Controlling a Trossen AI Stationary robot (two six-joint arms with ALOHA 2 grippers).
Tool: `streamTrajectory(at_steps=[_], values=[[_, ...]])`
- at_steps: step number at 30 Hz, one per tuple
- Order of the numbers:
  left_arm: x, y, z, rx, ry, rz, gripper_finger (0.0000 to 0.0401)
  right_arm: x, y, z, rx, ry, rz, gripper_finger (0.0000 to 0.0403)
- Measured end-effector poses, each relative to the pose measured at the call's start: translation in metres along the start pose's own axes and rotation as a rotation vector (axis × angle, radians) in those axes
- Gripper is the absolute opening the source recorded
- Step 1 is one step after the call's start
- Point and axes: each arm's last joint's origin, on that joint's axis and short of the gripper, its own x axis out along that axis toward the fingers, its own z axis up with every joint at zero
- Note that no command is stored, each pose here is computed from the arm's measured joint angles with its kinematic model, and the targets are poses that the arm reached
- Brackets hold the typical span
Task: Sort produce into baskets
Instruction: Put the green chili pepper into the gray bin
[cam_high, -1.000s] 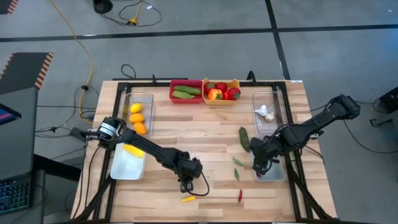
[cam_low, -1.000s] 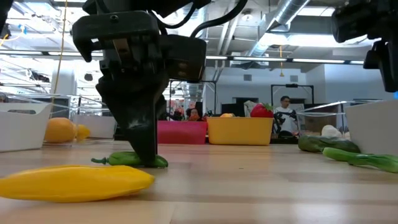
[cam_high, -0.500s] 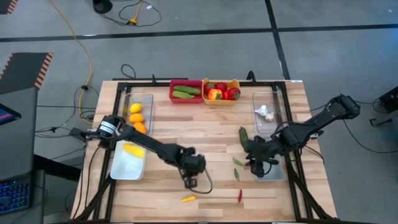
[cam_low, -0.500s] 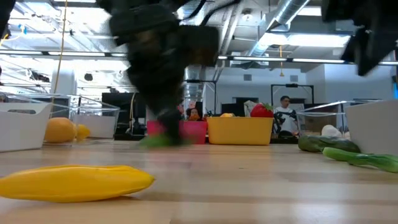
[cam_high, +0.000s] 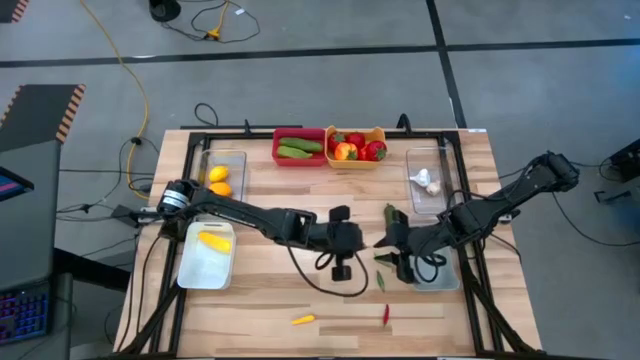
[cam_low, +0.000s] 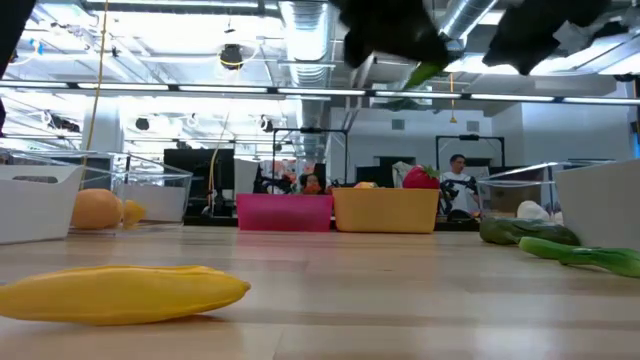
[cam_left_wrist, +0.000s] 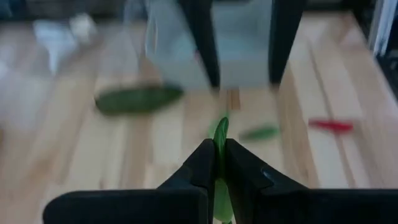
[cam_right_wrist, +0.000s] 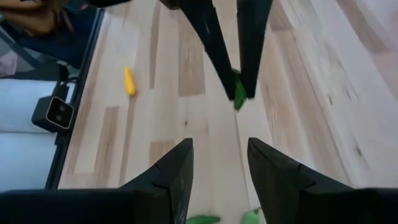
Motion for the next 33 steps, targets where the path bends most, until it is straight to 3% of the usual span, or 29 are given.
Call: streamTrajectory(at_steps=[7, 25, 33], values=[[-0.011, -0.001, 0.029, 0.037, -0.173, -0.002, 0.0013, 0.0, 0.002, 0.006, -0.011, -0.071, 0.004, 0.0179], [-0.014, -0.002, 0.04, 0.011, -0.295, -0.013, 0.0012, -0.002, 0.008, 0.021, -0.117, -0.228, 0.027, 0.0178], [-0.014, -0.002, 0.041, 0.011, -0.301, -0.016, 0.0012, -0.002, 0.007, 0.02, -0.118, -0.224, 0.026, 0.0121]])
